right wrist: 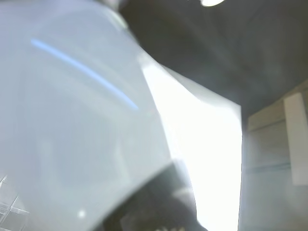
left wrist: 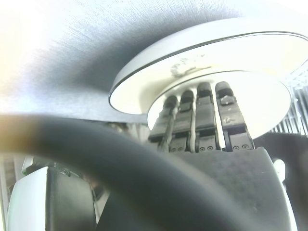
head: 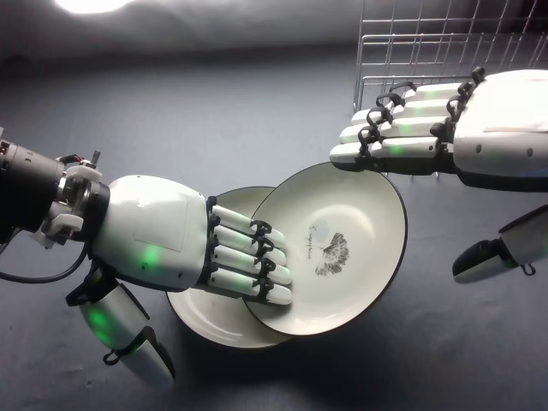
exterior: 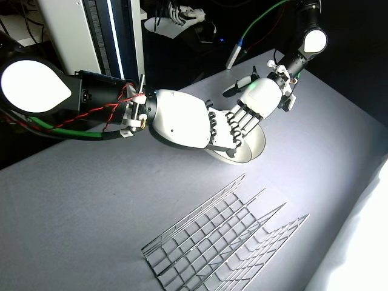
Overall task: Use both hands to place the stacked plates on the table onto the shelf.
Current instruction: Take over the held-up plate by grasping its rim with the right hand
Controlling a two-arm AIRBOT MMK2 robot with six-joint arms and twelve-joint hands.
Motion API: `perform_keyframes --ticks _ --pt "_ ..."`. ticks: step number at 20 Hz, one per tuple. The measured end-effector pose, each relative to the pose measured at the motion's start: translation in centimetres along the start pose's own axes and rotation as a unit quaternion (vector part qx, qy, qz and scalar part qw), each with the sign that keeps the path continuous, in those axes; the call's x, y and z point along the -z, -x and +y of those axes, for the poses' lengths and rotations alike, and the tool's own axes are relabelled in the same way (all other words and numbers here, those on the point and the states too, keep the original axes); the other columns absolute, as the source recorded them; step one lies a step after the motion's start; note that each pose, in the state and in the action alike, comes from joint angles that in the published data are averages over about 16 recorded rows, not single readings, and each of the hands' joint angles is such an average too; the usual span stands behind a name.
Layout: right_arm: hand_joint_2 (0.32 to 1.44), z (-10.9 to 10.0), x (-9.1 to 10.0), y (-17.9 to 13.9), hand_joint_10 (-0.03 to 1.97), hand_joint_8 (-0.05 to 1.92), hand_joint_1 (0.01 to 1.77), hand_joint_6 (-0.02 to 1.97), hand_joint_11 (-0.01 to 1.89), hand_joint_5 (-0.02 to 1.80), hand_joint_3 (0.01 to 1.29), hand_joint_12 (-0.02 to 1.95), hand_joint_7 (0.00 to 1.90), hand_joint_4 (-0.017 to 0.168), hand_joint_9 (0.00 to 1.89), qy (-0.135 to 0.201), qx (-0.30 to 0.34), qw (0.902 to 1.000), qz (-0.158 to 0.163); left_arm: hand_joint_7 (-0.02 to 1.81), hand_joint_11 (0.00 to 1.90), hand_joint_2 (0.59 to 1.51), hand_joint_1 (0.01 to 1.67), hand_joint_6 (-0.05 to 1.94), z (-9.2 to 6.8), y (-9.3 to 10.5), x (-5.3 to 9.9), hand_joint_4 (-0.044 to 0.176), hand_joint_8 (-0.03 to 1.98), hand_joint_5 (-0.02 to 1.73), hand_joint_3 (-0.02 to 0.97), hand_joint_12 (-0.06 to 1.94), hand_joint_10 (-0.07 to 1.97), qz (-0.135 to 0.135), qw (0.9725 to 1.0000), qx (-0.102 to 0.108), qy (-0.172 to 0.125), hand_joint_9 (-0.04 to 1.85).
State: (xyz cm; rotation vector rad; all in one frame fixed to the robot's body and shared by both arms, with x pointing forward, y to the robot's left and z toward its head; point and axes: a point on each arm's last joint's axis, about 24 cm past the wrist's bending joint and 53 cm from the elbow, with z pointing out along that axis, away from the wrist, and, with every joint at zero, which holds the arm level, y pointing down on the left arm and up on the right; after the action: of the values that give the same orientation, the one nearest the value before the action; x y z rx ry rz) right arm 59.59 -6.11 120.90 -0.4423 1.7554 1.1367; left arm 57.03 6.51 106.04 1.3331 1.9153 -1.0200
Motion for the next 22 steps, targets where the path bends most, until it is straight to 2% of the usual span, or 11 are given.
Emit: perform_keyframes --ticks 4,8,14,22 --pt "0.96 0.5 0.0 -0.5 0.02 0.01 0.95 0.02 0.02 0.07 0.01 0.58 0.04 0.0 0.04 0.011 0.007 0.9999 0.006 -0.01 0.01 1.072 0.01 -0.03 0.0 0.1 -0.1 -0.008 -0.03 0.0 0.001 0.01 0.01 0.0 1.0 -0.001 0.0 0.02" --pt "0.97 0.8 0.0 -1.1 0.02 0.01 1.07 0.02 0.02 0.07 0.01 0.58 0.03 0.001 0.03 0.019 0.014 0.9996 0.014 -0.01 0.01 1.074 0.01 -0.03 0.1 0.2 -0.1 -0.008 -0.03 0.0 0.0 0.01 0.01 0.0 1.0 -0.002 0.0 0.02" --pt "0.98 1.0 0.1 -2.2 0.02 0.01 1.11 0.02 0.02 0.1 0.01 0.6 0.05 0.001 0.05 0.028 0.021 0.999 0.028 -0.01 0.01 1.07 0.01 -0.03 0.2 0.3 -0.1 -0.008 -0.03 0.0 0.001 0.01 0.01 -0.001 1.0 -0.003 0.0 0.02" --pt "0.98 1.4 -0.2 -3.9 0.02 0.01 1.07 0.02 0.02 0.11 0.01 0.59 0.05 0.0 0.05 0.037 0.022 0.998 0.047 -0.01 0.01 1.06 0.01 -0.03 0.3 0.4 -0.1 -0.008 -0.02 0.0 0.001 0.01 0.01 -0.001 1.0 -0.003 0.001 0.02"
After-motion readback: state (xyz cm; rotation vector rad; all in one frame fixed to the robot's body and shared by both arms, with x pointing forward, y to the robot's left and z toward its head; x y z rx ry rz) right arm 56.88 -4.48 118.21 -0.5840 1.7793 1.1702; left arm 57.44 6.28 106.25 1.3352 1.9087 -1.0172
